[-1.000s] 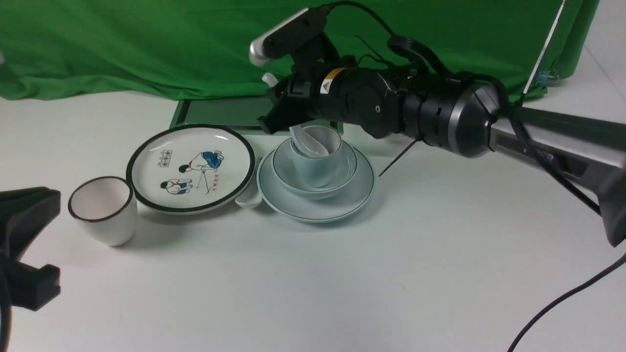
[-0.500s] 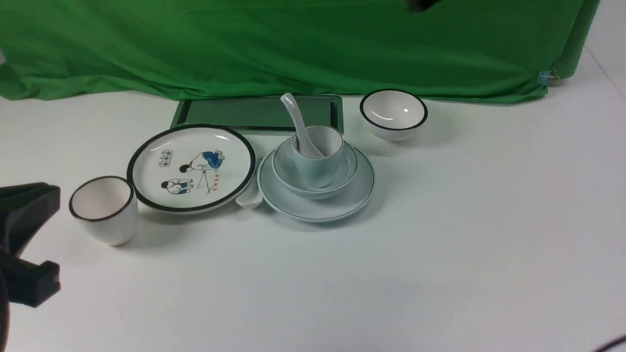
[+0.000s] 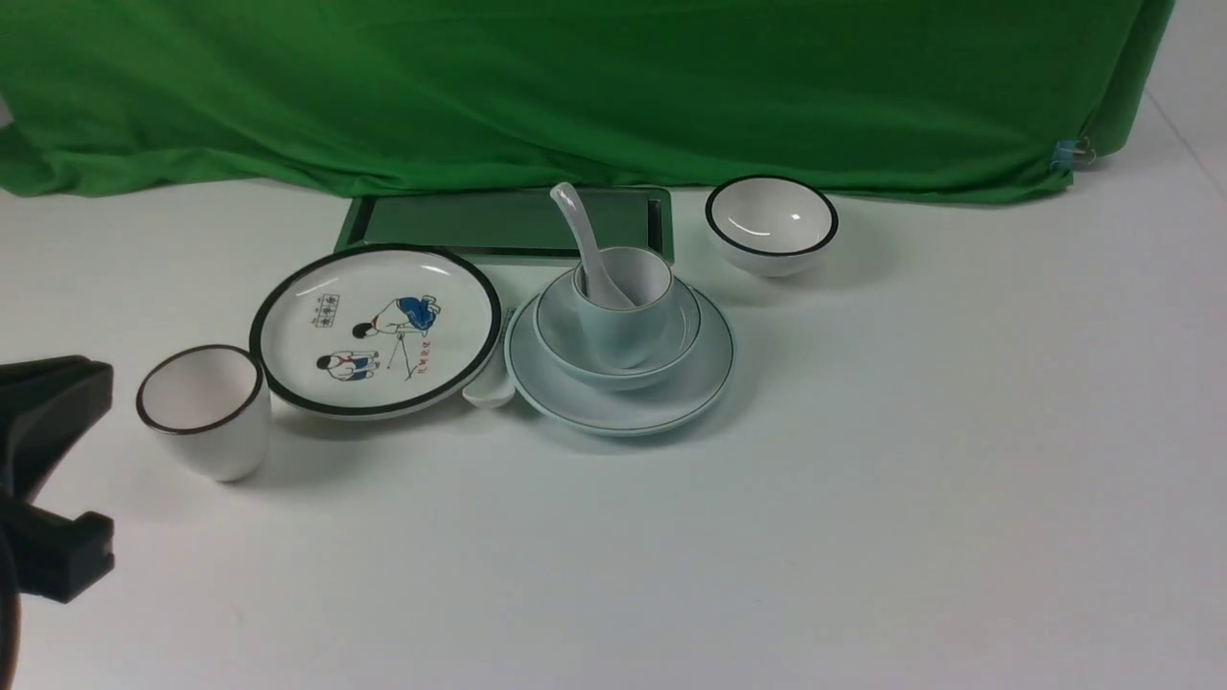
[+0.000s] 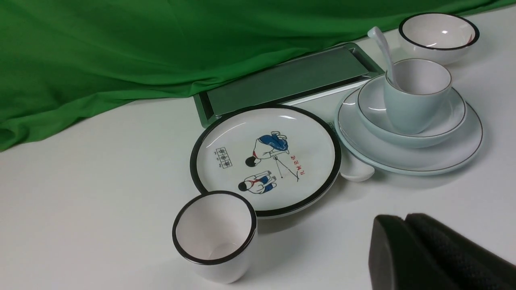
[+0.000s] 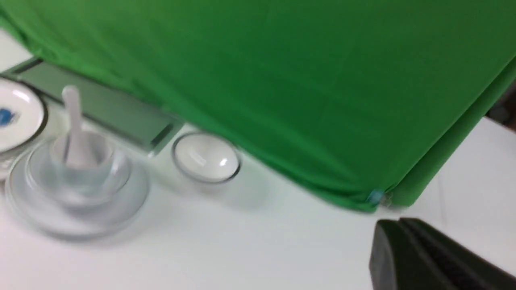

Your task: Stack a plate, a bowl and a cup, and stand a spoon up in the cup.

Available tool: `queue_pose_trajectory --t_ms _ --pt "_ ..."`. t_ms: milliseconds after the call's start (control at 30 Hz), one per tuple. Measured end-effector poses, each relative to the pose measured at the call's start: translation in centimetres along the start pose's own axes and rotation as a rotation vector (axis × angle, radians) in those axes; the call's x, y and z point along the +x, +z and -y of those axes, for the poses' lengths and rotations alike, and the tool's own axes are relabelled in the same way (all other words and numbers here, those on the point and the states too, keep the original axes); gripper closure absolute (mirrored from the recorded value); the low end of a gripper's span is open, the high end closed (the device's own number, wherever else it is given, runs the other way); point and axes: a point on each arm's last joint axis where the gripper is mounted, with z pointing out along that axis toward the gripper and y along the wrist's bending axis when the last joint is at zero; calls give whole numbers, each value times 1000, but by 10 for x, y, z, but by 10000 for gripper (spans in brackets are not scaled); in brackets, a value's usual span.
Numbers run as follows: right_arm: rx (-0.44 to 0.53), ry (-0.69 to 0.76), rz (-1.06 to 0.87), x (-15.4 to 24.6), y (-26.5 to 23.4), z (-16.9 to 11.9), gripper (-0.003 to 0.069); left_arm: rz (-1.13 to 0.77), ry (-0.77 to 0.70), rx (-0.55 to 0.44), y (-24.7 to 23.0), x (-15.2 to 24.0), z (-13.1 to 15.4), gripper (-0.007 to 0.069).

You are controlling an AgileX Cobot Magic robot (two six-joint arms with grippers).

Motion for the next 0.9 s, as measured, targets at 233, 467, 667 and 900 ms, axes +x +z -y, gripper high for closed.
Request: queue_pose_trajectory --t_ms 233,467,667,900 --pt "-43 120 -66 107 -3 -41 634 1 1 -1 0 0 0 657" --pt "-108 145 -301 197 14 -77 619 2 1 -1 0 0 0 656" --pt "-100 145 -155 205 22 -83 611 3 1 -1 0 0 0 655" --pt "-20 235 269 211 16 -87 611 5 2 -2 0 0 0 655"
